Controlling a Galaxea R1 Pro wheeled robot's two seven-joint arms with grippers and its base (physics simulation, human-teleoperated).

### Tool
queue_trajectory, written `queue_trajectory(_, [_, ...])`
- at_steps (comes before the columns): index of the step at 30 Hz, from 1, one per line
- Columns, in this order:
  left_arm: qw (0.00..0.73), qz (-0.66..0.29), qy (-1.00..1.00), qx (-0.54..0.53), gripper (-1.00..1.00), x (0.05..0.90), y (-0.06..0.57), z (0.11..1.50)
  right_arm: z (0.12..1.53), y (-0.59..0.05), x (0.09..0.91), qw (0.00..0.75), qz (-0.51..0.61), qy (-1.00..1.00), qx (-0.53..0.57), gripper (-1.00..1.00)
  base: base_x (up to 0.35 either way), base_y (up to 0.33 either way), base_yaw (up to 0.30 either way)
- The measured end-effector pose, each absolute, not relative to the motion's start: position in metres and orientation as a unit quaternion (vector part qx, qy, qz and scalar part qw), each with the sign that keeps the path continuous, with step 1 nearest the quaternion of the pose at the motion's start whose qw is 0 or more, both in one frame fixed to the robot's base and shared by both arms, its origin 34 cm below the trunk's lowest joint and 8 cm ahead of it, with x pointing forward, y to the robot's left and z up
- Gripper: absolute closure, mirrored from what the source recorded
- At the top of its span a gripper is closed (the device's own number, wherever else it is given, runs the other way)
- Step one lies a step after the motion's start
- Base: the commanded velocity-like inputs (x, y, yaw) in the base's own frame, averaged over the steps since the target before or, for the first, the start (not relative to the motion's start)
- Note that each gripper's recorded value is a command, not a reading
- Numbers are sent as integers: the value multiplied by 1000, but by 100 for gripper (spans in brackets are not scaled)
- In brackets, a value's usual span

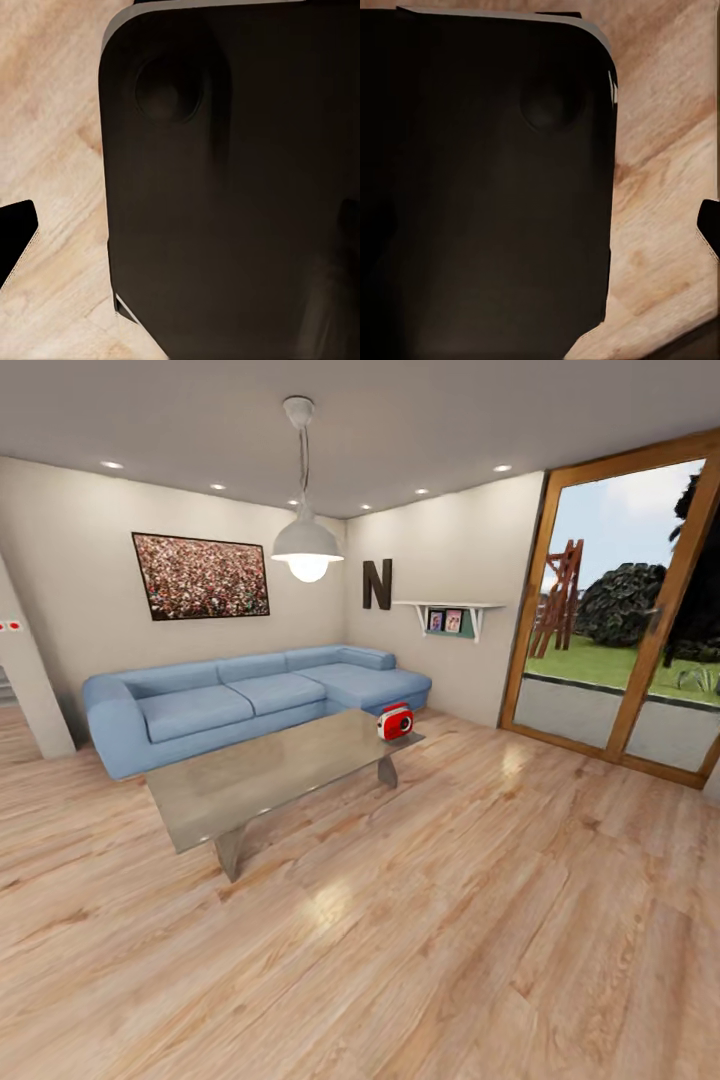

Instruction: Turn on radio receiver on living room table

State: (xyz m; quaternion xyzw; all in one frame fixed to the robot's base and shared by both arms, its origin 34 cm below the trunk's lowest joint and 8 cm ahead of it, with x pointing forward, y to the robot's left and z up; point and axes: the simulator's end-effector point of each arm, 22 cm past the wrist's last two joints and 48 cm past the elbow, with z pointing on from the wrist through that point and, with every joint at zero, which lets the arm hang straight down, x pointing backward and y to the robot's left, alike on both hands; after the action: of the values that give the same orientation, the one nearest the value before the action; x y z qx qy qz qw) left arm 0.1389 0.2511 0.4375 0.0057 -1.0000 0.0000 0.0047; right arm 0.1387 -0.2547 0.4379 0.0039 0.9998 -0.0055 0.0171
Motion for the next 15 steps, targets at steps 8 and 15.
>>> queue_trajectory(8, [9, -1, -1000, 8, -100, 137, 252, 438, 438, -255, 138, 15, -5, 1000, 3, -100, 326, 0, -1])
queue_trajectory(15, [13, -2, -1000, 16, -100, 135, 254, 438, 438, -255, 137, 14, -5, 1000, 3, -100, 328, 0, 0])
